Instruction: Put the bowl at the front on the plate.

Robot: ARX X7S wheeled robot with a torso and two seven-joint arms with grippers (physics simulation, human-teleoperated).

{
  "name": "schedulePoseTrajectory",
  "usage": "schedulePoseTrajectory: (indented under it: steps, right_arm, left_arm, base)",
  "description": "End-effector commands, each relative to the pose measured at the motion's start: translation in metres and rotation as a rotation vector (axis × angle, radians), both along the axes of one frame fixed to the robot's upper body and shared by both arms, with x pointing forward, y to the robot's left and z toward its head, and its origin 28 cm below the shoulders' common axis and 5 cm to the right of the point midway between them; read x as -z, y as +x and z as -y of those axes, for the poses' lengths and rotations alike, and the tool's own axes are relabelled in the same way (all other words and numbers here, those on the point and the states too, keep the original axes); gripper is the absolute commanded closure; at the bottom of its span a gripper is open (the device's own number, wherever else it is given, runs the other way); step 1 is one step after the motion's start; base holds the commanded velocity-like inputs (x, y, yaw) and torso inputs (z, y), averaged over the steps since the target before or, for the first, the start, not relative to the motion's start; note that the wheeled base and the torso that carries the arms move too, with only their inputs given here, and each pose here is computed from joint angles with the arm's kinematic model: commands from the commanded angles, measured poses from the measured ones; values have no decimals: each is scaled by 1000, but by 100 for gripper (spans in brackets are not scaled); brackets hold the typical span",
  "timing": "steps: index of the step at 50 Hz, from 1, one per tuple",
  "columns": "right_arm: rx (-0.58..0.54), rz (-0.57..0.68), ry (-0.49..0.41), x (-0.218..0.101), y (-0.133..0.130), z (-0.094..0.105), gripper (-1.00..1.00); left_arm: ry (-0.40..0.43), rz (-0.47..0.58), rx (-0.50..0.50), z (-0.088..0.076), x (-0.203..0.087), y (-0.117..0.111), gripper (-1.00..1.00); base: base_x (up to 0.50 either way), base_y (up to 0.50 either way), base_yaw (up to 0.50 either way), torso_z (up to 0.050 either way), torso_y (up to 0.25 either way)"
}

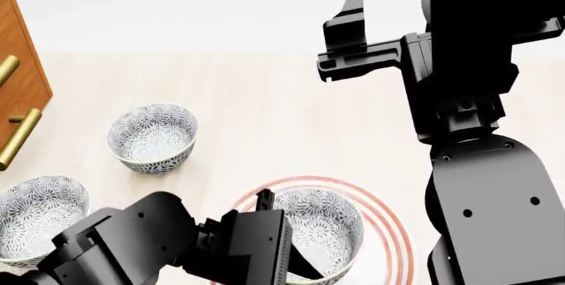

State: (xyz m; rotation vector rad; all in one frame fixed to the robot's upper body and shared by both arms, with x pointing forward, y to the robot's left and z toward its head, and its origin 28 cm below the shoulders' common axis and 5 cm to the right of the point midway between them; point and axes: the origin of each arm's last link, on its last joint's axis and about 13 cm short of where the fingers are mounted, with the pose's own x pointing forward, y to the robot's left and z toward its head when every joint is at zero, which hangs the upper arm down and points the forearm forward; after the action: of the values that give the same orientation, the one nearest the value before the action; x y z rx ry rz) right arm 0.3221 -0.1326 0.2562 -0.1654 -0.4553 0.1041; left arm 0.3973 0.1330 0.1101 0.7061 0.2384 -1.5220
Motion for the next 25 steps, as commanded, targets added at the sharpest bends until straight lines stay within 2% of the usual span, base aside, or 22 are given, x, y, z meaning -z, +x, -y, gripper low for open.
schedulePoseTrajectory:
  steps: [1, 8, 25]
  right_arm:
    - [3, -3, 4, 1, 1, 0, -100]
    - [8, -2, 0, 1, 1, 1, -100]
    - [8, -1, 5, 1, 0, 2, -100]
  left_arm:
    - [-21, -15, -11, 1, 1, -1, 100]
    - [6, -26, -10, 1, 7, -3, 100]
    - [11, -48, -13, 1, 15, -7, 100]
  base:
    - [0, 0, 0, 0, 0]
    - [0, 0, 0, 0, 0]
    - [0, 0, 0, 0, 1]
